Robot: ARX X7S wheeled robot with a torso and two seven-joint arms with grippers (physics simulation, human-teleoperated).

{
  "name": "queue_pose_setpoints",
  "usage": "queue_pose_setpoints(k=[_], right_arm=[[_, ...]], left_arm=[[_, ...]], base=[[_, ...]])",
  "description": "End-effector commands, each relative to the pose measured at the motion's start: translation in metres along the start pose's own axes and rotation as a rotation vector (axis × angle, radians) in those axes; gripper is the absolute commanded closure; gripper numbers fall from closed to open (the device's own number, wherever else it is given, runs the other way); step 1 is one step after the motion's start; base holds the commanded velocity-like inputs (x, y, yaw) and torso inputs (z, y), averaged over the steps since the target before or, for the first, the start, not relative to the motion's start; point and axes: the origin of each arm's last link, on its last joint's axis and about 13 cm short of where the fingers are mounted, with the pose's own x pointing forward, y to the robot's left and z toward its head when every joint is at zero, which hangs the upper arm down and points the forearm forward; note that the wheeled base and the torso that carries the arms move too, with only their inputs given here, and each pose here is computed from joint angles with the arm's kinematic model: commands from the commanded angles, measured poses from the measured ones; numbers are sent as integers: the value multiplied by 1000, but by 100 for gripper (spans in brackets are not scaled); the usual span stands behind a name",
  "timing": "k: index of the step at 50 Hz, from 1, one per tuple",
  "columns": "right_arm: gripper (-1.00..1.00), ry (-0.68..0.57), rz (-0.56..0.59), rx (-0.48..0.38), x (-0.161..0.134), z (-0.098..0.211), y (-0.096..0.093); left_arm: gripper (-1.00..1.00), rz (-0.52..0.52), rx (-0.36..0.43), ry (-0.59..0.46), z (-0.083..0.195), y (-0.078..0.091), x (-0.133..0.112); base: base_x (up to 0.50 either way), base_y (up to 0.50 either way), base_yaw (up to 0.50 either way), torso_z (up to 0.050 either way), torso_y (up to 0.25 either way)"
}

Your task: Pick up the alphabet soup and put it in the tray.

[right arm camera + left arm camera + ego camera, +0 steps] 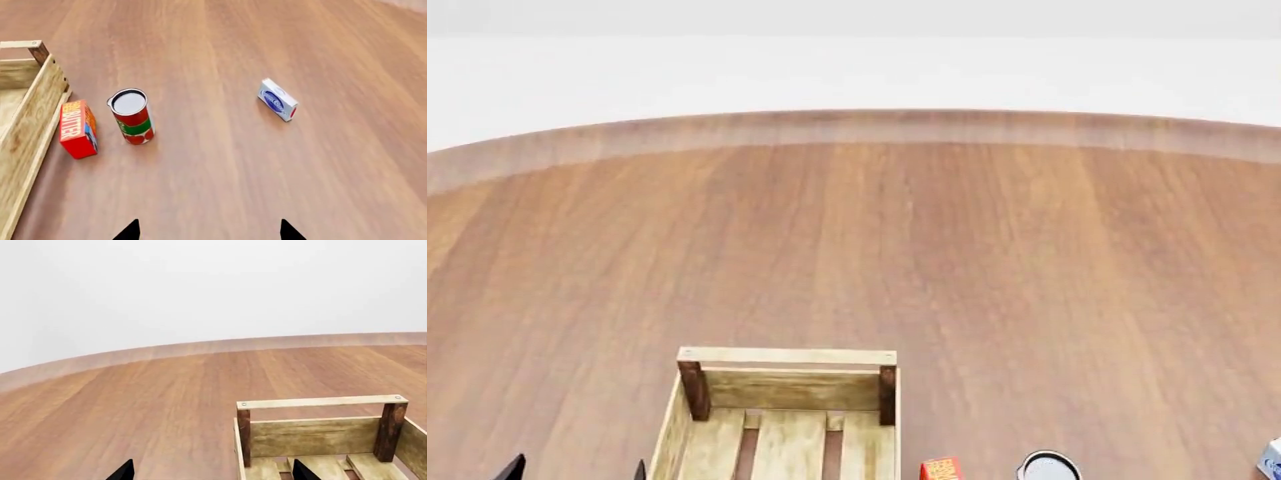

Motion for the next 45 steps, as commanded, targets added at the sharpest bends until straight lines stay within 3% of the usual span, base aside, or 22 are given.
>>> queue_pose_setpoints(k=[1,45], right_arm=[[-100,13,-39,11,-20,-12,-11],[-100,11,-109,112,-35,-48,-28]], left_arm=[[-100,-1,-1,0,0,0,0],[-100,0,1,7,-1,0,0]], base=[[0,0,0,0,0],[0,0,0,0,0]])
